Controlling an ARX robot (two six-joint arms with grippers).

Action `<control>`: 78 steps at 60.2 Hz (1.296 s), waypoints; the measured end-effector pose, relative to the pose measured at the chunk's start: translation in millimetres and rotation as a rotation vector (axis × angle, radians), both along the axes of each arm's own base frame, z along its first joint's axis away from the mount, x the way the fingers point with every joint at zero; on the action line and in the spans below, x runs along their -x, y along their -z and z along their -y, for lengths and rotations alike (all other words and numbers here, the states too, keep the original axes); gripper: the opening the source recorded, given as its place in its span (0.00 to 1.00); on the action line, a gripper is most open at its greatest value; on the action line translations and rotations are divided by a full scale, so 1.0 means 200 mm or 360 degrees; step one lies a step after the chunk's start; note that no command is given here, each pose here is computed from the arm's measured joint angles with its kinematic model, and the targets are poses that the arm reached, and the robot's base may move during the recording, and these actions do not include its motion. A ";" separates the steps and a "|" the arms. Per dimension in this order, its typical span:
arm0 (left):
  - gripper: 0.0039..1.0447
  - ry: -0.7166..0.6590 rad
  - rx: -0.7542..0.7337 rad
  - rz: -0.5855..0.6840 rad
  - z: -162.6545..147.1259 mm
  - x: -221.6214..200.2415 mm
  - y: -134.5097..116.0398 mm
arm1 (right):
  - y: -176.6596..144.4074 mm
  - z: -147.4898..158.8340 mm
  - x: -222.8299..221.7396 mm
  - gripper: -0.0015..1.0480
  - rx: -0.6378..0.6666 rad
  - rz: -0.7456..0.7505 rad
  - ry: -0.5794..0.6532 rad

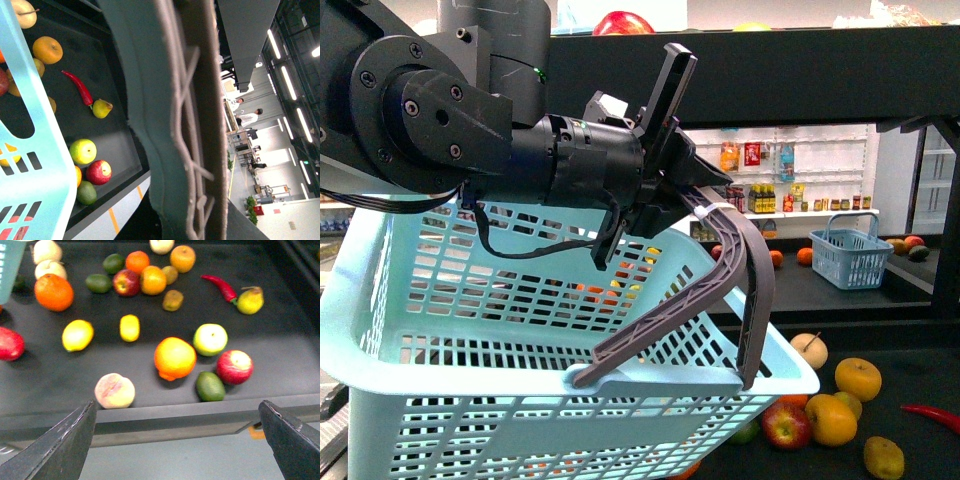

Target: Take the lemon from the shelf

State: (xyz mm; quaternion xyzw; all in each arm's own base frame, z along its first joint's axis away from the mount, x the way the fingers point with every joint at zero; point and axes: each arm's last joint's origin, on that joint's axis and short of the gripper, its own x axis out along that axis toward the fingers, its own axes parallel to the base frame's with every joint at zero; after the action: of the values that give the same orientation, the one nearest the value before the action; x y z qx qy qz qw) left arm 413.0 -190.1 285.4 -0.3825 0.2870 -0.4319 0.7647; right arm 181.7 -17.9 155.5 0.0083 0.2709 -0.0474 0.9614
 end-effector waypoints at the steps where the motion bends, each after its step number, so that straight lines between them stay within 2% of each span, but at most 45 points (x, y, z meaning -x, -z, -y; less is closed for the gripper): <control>1: 0.08 -0.0001 0.0000 0.0000 0.00 0.00 0.00 | 0.00 0.00 -0.02 0.93 -0.0005 -0.0007 -0.0004; 7: 0.08 -0.0003 -0.0002 0.0002 0.00 0.00 0.00 | 0.06 0.02 -0.24 0.93 -0.0048 -0.0087 -0.0048; 13: 0.08 -0.0002 -0.0001 0.0001 0.00 0.00 0.00 | 0.29 0.01 -0.58 0.93 -0.0119 -0.0319 -0.0117; 19: 0.08 -0.0001 -0.0002 0.0003 0.00 0.00 0.00 | 0.50 -0.03 -0.84 0.93 -0.0117 -0.0421 -0.0167; 26: 0.08 -0.0001 0.0000 0.0001 0.00 0.00 0.00 | 0.65 -0.04 -1.01 0.93 -0.0054 -0.0492 -0.0152; 38: 0.08 -0.0004 -0.0001 0.0001 0.00 0.00 0.00 | 0.82 -0.04 -1.26 0.93 -0.0019 -0.0582 -0.0126; 54: 0.08 -0.0001 0.0000 0.0001 0.00 0.00 0.00 | 0.93 -0.07 -1.50 0.93 0.0015 -0.0573 -0.0100; 78: 0.08 -0.0002 -0.0001 0.0001 0.00 0.00 0.00 | 1.10 -0.08 -1.68 0.93 0.0031 -0.0634 -0.0042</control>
State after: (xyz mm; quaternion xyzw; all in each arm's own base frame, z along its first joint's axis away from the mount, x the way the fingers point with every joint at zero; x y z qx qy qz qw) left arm 413.1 -190.1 285.4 -0.3823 0.2865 -0.4314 0.7653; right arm 516.9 -1.9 -64.3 -0.0141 0.4553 -0.0382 0.8894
